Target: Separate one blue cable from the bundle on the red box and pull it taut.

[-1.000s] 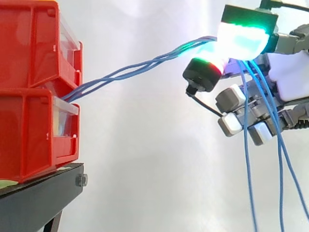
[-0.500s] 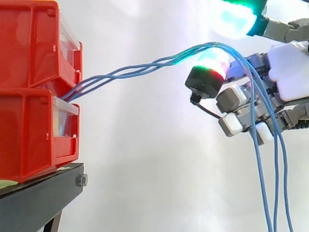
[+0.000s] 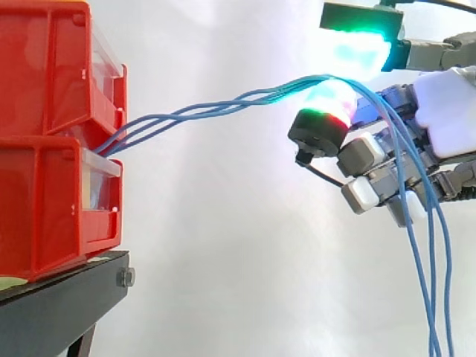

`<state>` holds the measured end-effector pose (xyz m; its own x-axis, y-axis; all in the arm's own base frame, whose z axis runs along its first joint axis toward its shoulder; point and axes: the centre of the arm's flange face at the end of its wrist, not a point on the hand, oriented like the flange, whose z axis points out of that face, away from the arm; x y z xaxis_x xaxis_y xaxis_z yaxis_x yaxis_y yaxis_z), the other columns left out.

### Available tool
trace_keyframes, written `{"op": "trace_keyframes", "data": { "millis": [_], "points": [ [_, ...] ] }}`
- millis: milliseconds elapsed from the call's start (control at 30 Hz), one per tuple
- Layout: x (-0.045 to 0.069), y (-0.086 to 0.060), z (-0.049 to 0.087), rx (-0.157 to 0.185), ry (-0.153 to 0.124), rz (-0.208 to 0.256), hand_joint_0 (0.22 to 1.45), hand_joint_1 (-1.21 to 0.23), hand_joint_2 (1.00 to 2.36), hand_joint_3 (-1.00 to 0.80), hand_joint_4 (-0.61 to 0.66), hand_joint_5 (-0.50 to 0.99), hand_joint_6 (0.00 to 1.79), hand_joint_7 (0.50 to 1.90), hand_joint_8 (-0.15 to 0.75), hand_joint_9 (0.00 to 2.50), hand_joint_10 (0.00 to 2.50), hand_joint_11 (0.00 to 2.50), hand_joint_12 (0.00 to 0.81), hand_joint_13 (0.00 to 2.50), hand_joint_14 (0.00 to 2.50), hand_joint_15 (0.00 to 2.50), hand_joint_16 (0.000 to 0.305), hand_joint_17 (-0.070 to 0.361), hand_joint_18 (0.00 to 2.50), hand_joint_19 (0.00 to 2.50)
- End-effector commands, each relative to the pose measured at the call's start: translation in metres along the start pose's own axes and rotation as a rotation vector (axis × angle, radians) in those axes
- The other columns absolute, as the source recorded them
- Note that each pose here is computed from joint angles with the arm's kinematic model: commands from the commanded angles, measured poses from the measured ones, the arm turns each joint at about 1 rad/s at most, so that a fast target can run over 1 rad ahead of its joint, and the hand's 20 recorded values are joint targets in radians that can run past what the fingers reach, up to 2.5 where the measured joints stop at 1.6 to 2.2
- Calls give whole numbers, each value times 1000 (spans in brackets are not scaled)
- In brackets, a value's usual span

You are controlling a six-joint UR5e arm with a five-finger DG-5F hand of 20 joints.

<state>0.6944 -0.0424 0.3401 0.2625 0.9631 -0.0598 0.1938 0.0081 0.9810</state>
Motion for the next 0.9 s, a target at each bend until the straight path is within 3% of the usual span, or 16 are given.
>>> {"op": "trace_keyframes", "data": {
  "millis": [0,233,300,633,867],
  "points": [
    [0,0,0,0,0,0,622,-769,1018,-149,-5,-168,879,1122,349,945,18,1036,394,886,17,649,49,110,896,752],
    [0,0,0,5,0,-2,755,-900,1018,-248,-188,-198,905,1214,308,892,18,1030,369,853,20,638,46,102,866,711],
    [0,0,0,5,1,-2,778,-907,1016,-284,-163,-202,907,1290,304,888,19,1029,367,851,17,633,45,101,857,722],
    [0,-1,-1,6,1,3,821,-884,1000,-500,-166,-204,907,1154,303,891,18,1021,361,849,19,630,44,99,855,718],
    [0,-1,-1,6,1,5,735,-873,1000,-500,-56,-192,893,1103,301,881,18,1027,361,853,19,630,44,99,879,696]
  ]
}}
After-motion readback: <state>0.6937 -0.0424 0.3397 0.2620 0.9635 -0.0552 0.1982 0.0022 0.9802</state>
